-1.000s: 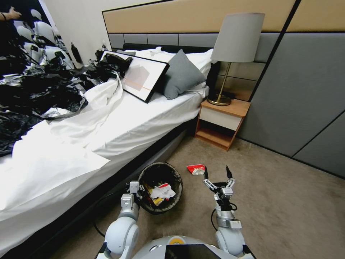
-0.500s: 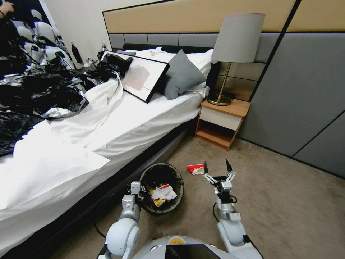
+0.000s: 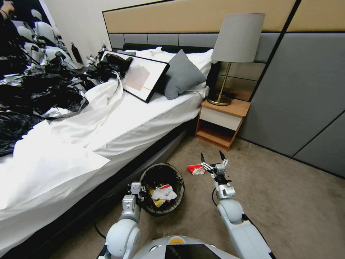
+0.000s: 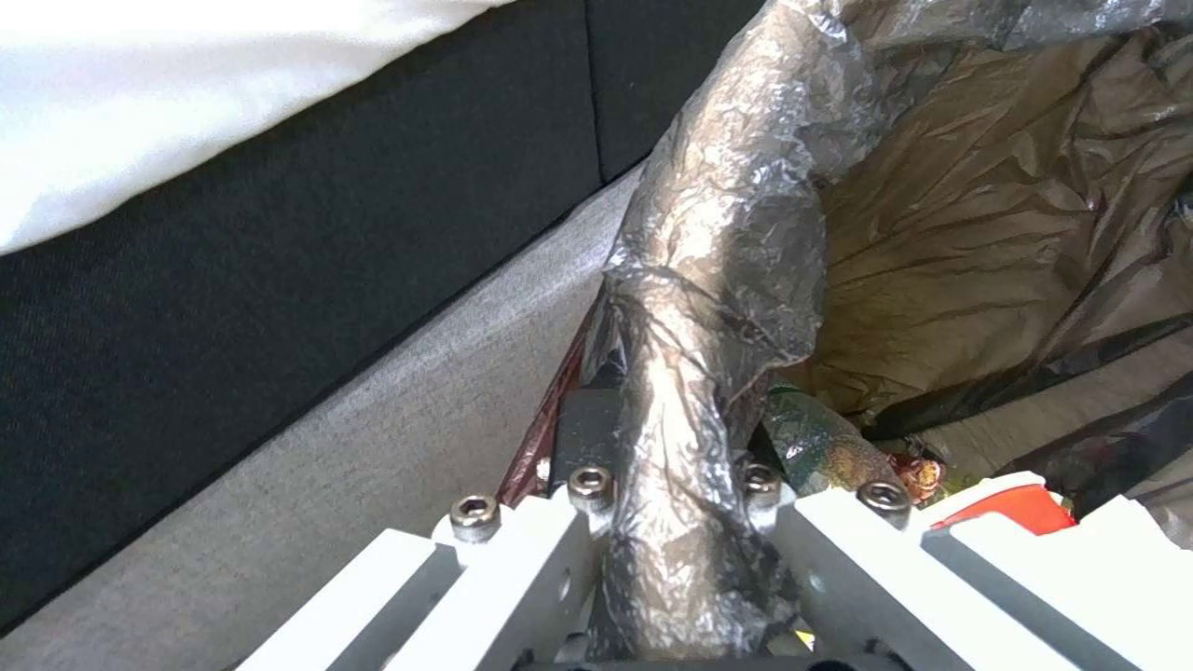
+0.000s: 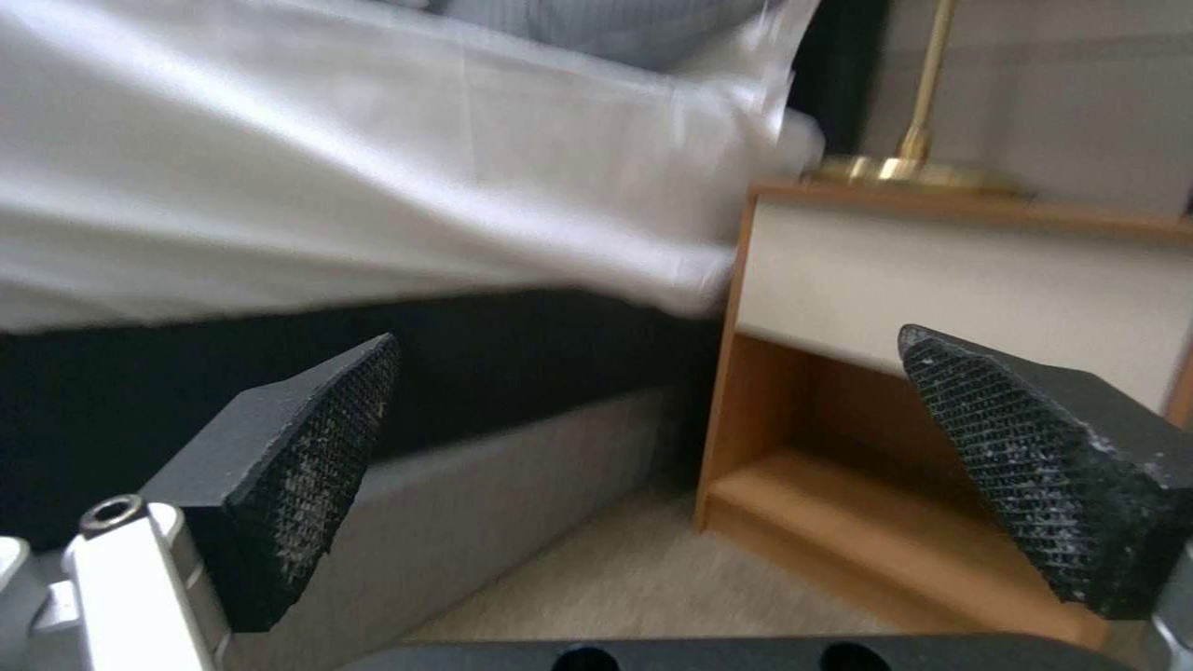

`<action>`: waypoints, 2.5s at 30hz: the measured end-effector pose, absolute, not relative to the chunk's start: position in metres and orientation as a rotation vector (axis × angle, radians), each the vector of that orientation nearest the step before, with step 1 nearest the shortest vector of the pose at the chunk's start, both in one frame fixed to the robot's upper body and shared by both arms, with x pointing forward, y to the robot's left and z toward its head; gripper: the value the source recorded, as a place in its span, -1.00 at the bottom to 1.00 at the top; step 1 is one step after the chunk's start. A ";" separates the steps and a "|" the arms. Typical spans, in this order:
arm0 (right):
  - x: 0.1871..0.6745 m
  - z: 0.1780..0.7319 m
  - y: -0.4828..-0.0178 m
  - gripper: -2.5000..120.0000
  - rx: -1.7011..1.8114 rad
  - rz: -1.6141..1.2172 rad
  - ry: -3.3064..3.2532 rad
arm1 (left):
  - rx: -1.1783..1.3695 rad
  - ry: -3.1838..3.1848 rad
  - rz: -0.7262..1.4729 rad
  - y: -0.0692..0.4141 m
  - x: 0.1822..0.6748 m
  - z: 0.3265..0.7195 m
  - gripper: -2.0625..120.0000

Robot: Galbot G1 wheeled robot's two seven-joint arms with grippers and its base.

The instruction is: Pick up the trash bin, then pick up the garbage from the floor and place it into the trash bin.

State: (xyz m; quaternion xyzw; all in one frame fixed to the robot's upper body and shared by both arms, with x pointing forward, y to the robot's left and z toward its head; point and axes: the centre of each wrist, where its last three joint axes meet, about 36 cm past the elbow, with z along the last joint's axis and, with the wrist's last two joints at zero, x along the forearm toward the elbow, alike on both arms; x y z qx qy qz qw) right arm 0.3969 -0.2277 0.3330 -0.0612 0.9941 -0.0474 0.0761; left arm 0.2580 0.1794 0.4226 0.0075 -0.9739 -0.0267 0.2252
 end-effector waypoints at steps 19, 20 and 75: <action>0.495 0.271 -0.216 0.67 -0.120 0.026 3.529 | 0.040 -2.666 -0.079 0.178 0.258 0.415 -0.97; 0.495 0.271 -0.216 0.67 -0.120 0.026 3.529 | 0.040 -2.666 -0.079 0.178 0.258 0.415 -0.97; 0.498 0.192 -0.198 0.67 0.110 0.208 3.763 | 0.034 -2.655 -0.092 0.176 0.253 0.413 -0.97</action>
